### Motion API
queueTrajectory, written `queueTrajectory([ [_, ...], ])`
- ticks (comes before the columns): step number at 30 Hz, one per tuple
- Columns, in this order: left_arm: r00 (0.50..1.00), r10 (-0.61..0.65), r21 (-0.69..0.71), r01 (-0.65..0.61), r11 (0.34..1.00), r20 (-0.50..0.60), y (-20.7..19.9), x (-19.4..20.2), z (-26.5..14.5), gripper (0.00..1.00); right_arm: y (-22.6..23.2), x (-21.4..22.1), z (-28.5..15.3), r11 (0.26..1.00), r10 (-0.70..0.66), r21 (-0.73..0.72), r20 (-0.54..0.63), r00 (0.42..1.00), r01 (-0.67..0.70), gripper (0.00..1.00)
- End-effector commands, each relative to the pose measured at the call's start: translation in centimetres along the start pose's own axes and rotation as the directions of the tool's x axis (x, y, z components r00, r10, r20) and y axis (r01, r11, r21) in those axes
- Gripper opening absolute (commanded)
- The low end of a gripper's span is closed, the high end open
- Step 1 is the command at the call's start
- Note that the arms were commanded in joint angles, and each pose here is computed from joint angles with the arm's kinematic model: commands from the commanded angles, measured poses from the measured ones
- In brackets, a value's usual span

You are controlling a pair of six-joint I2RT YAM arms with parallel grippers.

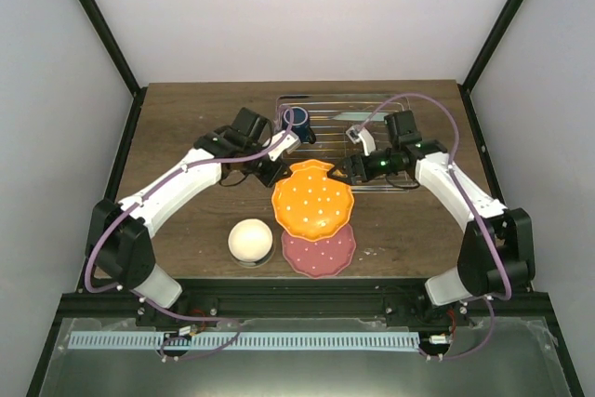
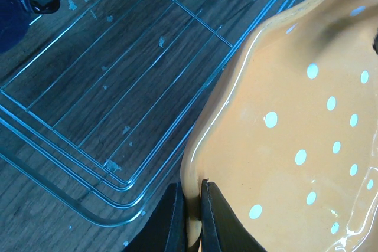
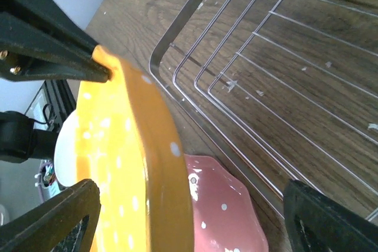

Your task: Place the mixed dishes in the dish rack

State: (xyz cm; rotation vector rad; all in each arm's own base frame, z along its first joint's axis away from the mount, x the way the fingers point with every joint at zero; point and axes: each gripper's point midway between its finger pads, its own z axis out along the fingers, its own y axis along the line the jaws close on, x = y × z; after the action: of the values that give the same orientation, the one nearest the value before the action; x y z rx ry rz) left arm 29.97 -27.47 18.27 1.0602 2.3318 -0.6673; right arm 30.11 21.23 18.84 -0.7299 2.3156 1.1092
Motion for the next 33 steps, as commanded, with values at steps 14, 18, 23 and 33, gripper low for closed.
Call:
queueTrajectory([
  [14, 0.984, 0.053, -0.009, -0.052, 0.999, 0.171, 1.1, -6.3, -1.8, 0.0, 2.1, -0.4, 1.9, 0.98, -0.002, -0.198, -0.06, 0.998, -0.01, 0.24],
  [18, 0.986, 0.054, -0.016, -0.052, 0.999, 0.16, 1.4, -6.1, -1.7, 0.0, 2.0, -1.0, 1.7, 0.984, -0.02, -0.18, -0.05, 0.999, 0.011, 0.09],
  [23, 0.987, 0.055, -0.035, -0.05, 0.998, 0.154, 2.0, -6.1, -1.9, 0.08, 1.6, -1.8, 1.5, 0.989, -0.038, -0.142, -0.04, 0.998, 0.032, 0.01],
  [33, 0.981, 0.057, -0.089, -0.041, 0.995, 0.186, 3.1, -7.6, -4.0, 0.99, 1.8, -6.2, 0.0, 0.989, -0.135, -0.053, 0.045, 0.99, 0.137, 0.01],
])
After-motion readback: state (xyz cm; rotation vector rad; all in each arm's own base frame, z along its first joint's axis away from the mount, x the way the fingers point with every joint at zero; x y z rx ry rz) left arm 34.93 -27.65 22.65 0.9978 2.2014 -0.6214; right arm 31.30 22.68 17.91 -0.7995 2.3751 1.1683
